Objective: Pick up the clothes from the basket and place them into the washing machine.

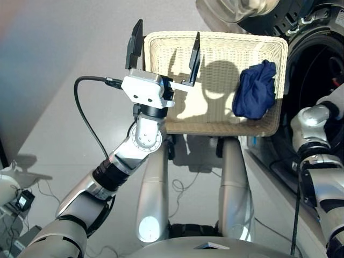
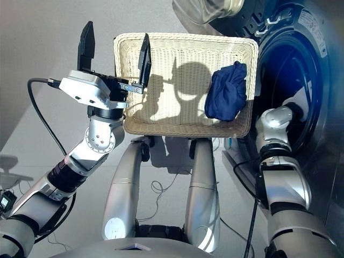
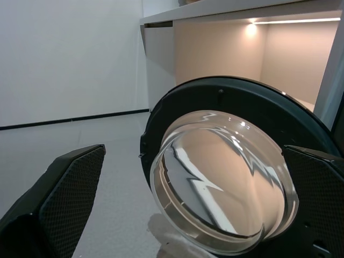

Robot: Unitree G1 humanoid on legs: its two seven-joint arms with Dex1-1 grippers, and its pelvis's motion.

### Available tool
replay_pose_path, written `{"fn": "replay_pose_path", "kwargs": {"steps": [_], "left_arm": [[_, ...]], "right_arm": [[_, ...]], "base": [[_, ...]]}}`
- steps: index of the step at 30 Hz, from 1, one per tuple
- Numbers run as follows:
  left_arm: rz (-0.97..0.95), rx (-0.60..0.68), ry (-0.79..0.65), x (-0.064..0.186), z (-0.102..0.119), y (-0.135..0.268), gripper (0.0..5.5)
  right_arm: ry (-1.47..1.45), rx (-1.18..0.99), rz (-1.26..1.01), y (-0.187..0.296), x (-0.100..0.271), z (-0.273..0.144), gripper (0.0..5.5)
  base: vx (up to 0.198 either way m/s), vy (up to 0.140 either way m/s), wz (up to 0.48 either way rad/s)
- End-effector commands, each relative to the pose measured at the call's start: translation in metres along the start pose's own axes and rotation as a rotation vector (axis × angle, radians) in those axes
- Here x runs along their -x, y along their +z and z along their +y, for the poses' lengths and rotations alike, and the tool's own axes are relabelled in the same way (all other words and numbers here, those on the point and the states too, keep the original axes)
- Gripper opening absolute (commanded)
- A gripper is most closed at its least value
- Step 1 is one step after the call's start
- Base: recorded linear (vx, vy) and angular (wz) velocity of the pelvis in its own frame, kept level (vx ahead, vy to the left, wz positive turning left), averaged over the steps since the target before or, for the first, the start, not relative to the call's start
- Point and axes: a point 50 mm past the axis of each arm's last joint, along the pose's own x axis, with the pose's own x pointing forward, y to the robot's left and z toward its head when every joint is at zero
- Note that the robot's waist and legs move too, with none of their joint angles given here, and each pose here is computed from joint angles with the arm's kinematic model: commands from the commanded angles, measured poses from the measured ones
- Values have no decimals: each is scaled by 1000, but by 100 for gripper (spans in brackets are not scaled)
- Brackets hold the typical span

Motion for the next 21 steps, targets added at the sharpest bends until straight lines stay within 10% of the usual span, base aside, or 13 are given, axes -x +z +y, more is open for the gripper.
{"fn": "replay_pose_path", "kwargs": {"steps": [1,2,21], "left_arm": [[-184,78,9,-10,3,34,550],[-186,77,13,-11,4,34,550],[-137,62,83,-8,15,29,550]], "right_arm": [[-144,-171,-111,37,-31,-19,69],[-148,-184,-104,38,-33,-20,550],[699,-352,331,-53,142,14,550]], "base": [[0,0,0],[0,0,0],[0,0,0]]}}
